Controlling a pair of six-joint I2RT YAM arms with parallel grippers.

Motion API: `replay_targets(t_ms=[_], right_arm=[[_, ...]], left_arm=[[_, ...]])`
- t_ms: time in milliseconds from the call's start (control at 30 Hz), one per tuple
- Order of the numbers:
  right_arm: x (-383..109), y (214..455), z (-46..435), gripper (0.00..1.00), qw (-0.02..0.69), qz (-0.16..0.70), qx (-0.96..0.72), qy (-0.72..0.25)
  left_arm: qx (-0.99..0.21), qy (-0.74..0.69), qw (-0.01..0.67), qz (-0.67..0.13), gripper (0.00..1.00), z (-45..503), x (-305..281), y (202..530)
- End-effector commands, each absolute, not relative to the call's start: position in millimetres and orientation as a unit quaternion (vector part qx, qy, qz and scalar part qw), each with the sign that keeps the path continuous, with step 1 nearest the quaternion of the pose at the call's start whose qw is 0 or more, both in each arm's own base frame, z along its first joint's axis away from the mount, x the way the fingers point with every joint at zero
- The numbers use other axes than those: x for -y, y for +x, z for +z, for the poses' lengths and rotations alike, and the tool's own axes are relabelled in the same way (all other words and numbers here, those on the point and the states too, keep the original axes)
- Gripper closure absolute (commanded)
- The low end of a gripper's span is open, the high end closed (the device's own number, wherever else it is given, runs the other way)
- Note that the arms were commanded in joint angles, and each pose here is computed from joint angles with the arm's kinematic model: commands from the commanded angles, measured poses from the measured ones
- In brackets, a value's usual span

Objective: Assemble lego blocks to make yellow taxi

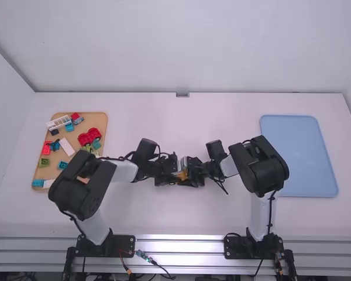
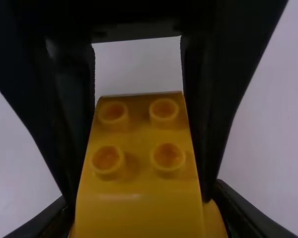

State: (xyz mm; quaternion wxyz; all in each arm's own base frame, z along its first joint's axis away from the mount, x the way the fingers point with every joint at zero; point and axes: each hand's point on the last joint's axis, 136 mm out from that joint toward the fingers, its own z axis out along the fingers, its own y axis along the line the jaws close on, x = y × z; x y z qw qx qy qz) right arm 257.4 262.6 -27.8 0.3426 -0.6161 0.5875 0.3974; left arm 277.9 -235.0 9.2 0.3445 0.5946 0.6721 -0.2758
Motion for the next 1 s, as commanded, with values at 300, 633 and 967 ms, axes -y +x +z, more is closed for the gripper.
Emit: replay_targets(t_ms=[300,633,967], right_arm=[[-255,254,-47,1.00,0.314,0.379,-0.622,-0.609],[-254,255,-48,1.00,0.314,0.375,-0.624,-0.609],[-254,256,-49,0.81,0.313,0.370,-0.629,-0.608]], left_arm=[[-0.666,0.583,0.360,-0.295,0.54,24,229,277],[-0.648,0.573,0.391,-0.315,0.51,59,201,277],[-0.621,0.583,0.435,-0.290,0.01,105,168,265]])
